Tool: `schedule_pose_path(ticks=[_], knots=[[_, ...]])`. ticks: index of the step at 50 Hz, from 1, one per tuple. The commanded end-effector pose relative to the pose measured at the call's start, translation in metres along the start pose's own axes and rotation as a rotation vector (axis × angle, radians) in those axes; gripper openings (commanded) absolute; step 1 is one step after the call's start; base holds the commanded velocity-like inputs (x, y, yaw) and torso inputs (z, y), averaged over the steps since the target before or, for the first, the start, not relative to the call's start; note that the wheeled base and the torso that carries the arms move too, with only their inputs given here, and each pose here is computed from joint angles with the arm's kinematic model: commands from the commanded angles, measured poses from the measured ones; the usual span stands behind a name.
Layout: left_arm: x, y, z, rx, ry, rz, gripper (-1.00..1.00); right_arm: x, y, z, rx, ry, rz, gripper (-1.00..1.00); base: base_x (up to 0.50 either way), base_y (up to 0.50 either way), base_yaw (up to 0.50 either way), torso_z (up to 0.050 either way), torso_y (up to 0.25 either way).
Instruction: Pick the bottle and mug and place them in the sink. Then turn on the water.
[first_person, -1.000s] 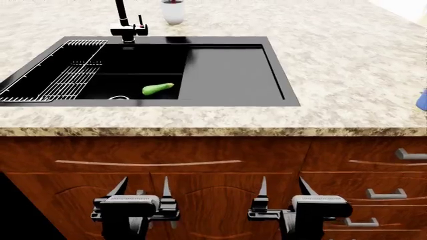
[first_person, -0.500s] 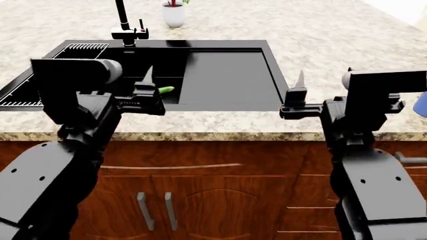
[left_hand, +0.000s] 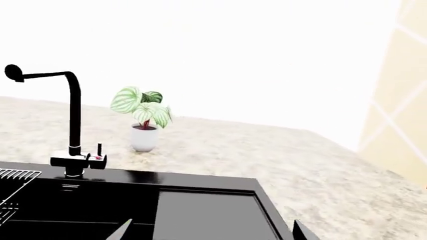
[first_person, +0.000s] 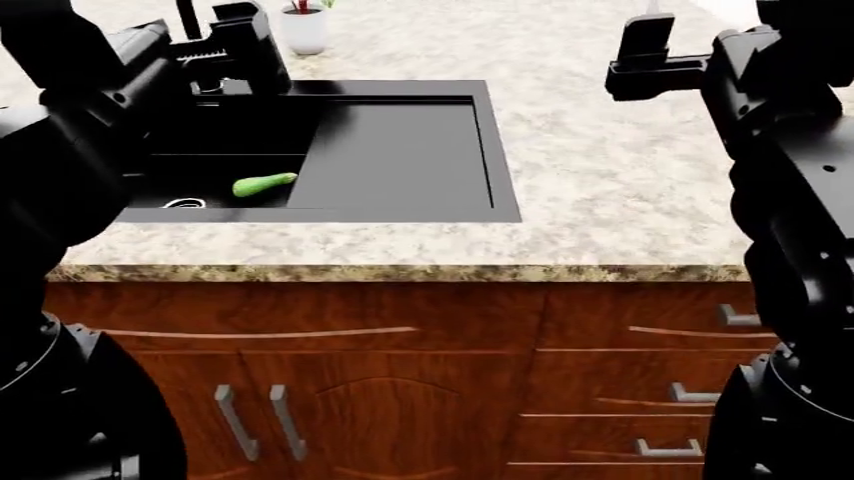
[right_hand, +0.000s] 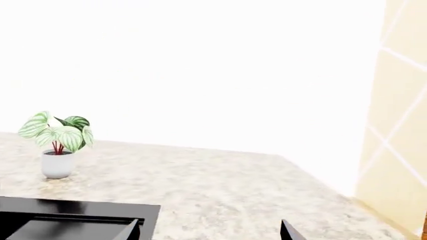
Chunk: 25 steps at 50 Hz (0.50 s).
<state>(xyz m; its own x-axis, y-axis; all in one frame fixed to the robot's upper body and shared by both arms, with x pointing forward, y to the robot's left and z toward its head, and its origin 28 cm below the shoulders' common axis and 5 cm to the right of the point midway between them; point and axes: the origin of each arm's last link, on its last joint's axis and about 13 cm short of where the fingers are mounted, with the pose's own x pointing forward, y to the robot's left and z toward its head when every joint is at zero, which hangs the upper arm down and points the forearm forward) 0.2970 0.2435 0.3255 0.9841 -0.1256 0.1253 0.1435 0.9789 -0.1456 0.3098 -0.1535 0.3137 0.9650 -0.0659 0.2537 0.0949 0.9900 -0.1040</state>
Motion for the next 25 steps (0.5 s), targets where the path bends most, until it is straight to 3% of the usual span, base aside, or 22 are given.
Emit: schedule_pose_path(ticks=[1,25], knots=[[0.0007,-0.0010,0.0086,0.000,0.012,-0.026,1.00,0.0002,-0.0059,0.0076,0.007,0.006,-0.004,1.00,0.00,-0.50,0.00,0.000,0.000],[-0.0038,-0.0026,0.0051,0.006,0.030,-0.064,1.00,-0.0020,-0.0046,0.0029,0.010,0.020,0.010,1.00,0.00,-0.50,0.00,0.000,0.000]])
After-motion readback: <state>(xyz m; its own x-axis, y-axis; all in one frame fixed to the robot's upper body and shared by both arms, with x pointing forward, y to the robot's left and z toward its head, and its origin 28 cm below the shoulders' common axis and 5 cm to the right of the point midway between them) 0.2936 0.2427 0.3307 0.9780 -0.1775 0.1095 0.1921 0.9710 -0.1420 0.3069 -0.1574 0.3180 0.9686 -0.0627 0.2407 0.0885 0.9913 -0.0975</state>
